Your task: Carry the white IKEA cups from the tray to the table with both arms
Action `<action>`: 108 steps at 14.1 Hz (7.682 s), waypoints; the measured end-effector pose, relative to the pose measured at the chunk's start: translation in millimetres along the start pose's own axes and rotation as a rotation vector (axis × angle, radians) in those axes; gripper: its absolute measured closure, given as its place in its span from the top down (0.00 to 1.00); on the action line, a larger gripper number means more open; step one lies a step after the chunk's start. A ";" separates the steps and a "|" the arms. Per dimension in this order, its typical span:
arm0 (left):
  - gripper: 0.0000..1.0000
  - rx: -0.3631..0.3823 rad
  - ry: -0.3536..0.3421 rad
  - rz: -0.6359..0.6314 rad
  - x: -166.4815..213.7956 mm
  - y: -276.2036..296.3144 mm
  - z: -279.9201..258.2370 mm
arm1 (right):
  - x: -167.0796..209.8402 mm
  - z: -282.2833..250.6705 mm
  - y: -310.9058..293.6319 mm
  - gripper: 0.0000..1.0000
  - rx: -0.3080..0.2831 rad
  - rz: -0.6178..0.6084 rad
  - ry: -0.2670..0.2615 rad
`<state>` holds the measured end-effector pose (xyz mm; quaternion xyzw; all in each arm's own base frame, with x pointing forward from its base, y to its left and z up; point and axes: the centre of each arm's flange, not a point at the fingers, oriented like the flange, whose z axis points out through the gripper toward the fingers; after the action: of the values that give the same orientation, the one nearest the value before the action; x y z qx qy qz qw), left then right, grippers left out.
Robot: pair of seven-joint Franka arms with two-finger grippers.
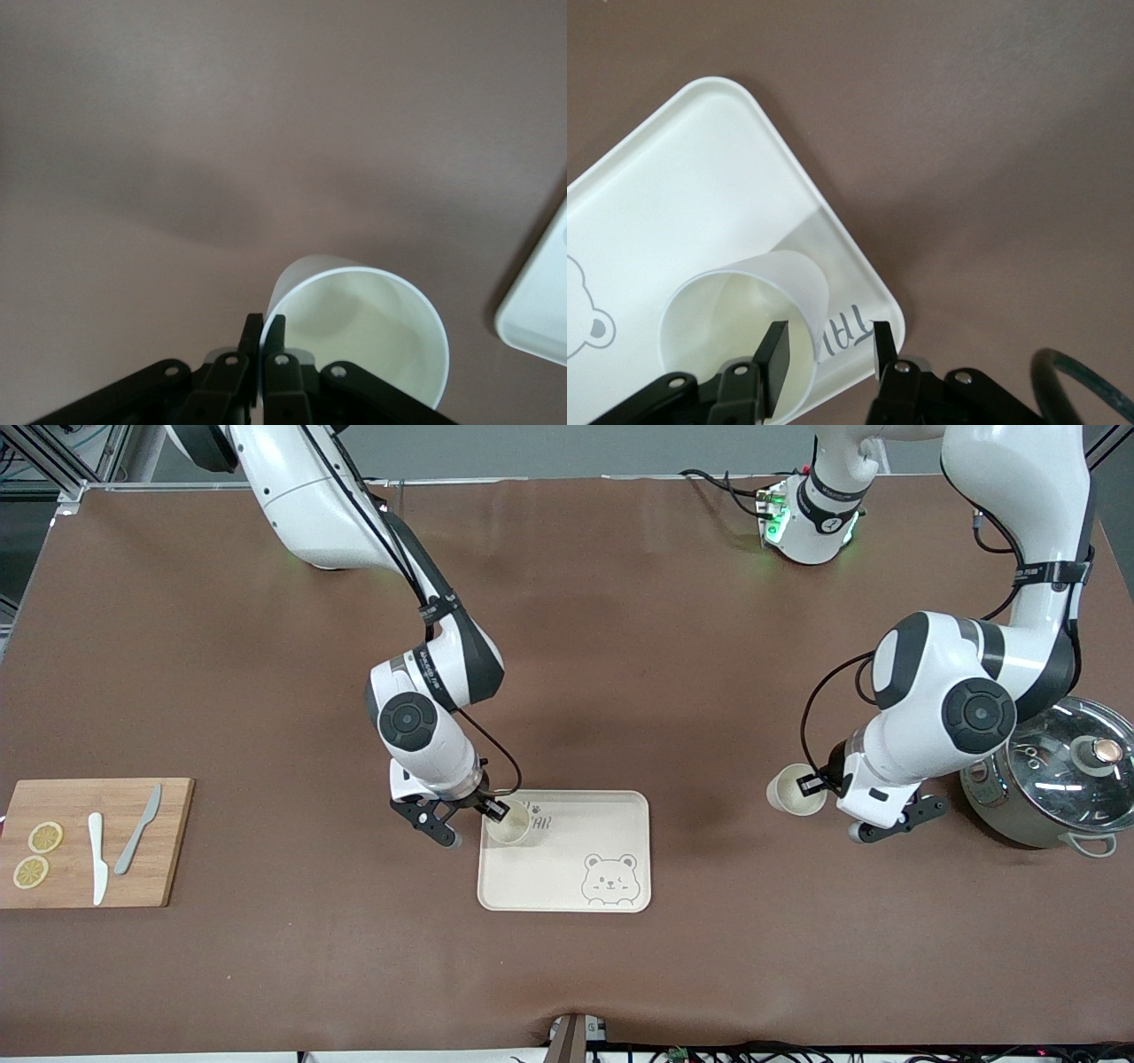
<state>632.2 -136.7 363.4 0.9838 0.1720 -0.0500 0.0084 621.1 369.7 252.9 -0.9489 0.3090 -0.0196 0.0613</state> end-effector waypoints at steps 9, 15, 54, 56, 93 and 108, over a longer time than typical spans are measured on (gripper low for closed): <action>0.04 0.017 0.003 -0.026 7.9 -45.5 45.4 | 4.6 -25.8 -19.9 0.02 -0.021 0.024 -0.006; 0.04 0.007 0.012 -0.007 9.7 -87.4 75.3 | 97.9 -67.8 34.6 0.02 -0.075 0.044 -0.035; 1.00 0.002 0.039 0.002 35.1 -121.4 -78.8 | 181.5 -40.5 453.5 0.32 -0.082 -0.349 -0.221; 1.00 0.010 0.033 0.002 35.0 -122.3 -108.7 | 192.0 -58.0 441.4 0.50 -0.075 -0.359 -0.252; 1.00 0.077 0.117 0.245 -78.4 -123.1 -264.3 | 190.0 -443.3 344.9 1.00 -0.173 -0.581 -0.080; 1.00 0.029 0.142 0.301 -75.5 -132.3 -265.2 | 185.3 -448.4 344.3 1.00 -0.155 -0.583 -0.086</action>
<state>542.0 -28.8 635.0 0.9995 0.0220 0.0191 -0.0105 536.1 -62.1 653.2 -0.9994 0.0212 0.0275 -0.0062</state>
